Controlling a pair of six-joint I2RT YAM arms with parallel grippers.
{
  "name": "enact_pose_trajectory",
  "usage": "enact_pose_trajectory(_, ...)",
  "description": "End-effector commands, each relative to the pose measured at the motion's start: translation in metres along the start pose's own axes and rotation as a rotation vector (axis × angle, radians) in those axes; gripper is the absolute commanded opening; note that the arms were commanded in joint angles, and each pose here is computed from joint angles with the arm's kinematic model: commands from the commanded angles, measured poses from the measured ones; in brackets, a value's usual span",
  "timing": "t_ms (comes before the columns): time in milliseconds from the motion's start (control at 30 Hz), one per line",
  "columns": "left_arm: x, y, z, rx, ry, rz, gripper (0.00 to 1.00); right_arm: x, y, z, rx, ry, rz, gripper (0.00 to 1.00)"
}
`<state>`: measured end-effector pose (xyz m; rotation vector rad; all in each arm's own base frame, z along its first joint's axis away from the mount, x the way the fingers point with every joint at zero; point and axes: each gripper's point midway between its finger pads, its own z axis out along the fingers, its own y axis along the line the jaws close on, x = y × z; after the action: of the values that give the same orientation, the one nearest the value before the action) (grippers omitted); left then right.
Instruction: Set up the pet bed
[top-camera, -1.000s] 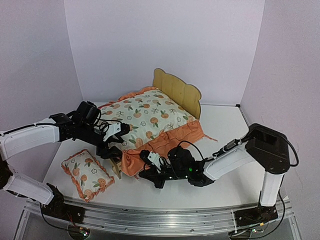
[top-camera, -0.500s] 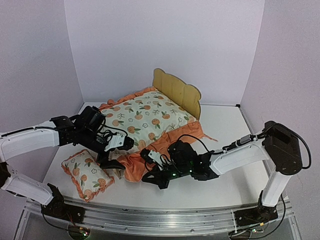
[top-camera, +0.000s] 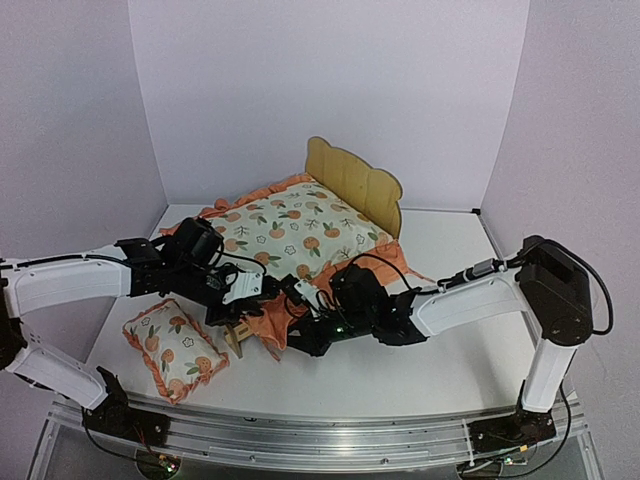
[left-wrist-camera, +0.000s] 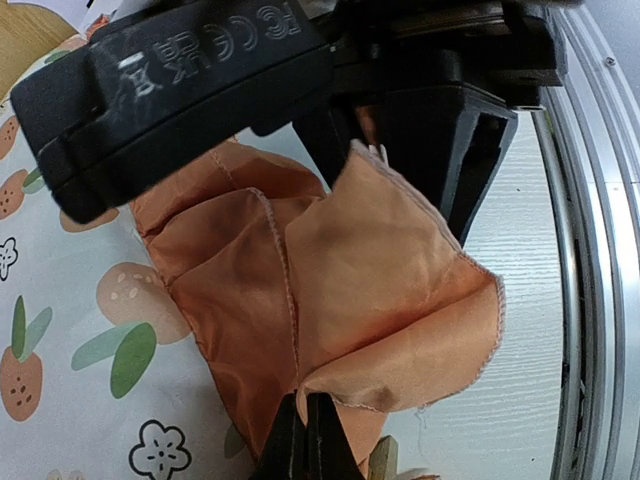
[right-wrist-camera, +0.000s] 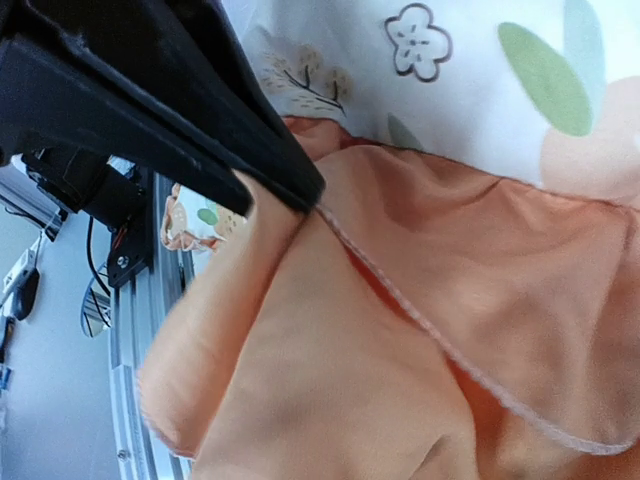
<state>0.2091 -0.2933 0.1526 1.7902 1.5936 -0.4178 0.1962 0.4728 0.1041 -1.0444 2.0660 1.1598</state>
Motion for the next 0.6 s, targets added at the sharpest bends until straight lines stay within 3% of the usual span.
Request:
enact_pose_trajectory(0, -0.025, 0.034, -0.018, -0.094, -0.051, -0.132, 0.00, 0.004, -0.013, -0.014, 0.034, 0.018, 0.080, 0.29)
enact_pose_trajectory(133, -0.016, 0.060, -0.026, -0.136, -0.063, -0.364, 0.00, 0.005, -0.019, -0.030, 0.075, 0.020, 0.078, 0.41)
enact_pose_trajectory(267, 0.005, 0.081, -0.025, -0.180, -0.041, -0.578, 0.00, 0.004, -0.022, -0.031, 0.089, 0.035, 0.062, 0.45)
enact_pose_trajectory(400, 0.010, 0.075, -0.022, -0.166, -0.049, -0.641, 0.00, 0.009, -0.009, -0.025, 0.034, 0.065, 0.045, 0.45)
enact_pose_trajectory(567, 0.011, 0.078, -0.018, -0.177, -0.065, -0.667, 0.00, 0.009, 0.029, -0.004, -0.038, 0.010, -0.133, 0.46)
